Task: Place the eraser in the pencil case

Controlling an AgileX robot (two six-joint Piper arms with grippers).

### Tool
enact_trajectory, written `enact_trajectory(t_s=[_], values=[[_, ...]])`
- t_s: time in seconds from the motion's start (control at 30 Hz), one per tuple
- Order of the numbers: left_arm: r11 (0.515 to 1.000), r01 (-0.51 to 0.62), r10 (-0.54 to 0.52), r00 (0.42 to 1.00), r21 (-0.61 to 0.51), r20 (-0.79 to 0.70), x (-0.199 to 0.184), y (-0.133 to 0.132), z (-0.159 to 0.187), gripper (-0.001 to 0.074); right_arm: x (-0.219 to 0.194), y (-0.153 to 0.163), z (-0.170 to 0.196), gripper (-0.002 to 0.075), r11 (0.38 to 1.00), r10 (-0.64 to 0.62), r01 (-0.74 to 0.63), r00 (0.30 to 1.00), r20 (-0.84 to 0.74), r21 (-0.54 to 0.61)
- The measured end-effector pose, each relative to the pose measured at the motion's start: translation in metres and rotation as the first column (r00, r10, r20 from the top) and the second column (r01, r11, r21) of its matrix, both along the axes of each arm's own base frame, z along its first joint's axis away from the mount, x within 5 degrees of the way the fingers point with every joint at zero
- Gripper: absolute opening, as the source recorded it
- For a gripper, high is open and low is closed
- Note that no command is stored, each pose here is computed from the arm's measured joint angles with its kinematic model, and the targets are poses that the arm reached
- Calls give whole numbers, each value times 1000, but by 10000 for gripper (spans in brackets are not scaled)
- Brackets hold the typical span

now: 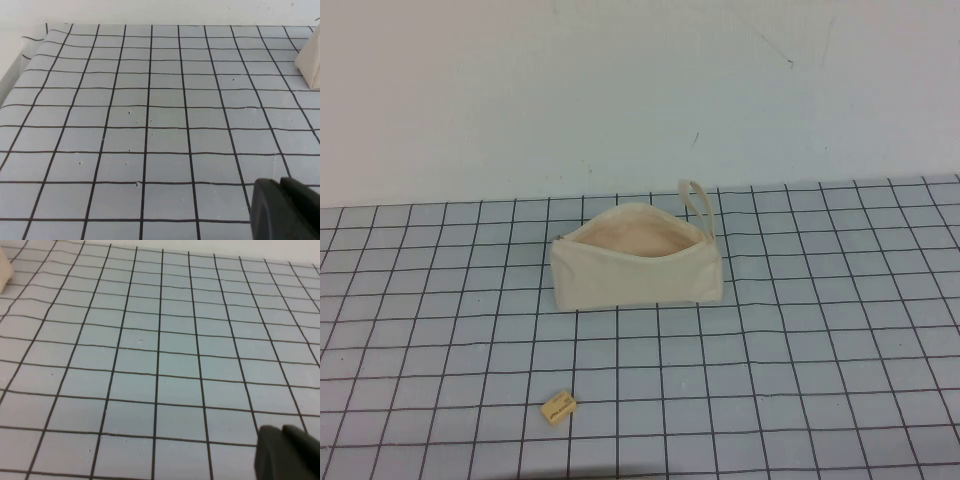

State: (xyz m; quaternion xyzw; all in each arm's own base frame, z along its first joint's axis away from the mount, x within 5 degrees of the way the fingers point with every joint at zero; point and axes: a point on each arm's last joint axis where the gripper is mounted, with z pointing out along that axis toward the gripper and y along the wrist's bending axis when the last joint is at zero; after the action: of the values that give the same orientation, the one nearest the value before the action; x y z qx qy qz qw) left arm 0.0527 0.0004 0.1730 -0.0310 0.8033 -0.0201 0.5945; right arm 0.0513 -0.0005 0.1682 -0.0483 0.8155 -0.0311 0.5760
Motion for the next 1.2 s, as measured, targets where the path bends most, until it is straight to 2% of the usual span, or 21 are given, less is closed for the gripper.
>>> enact_trajectory(t_s=[1.2], values=[[999, 8, -8, 1000, 35, 0, 0, 0, 0, -1, 0, 0, 0, -1, 1000, 0, 0, 1000, 0, 0]])
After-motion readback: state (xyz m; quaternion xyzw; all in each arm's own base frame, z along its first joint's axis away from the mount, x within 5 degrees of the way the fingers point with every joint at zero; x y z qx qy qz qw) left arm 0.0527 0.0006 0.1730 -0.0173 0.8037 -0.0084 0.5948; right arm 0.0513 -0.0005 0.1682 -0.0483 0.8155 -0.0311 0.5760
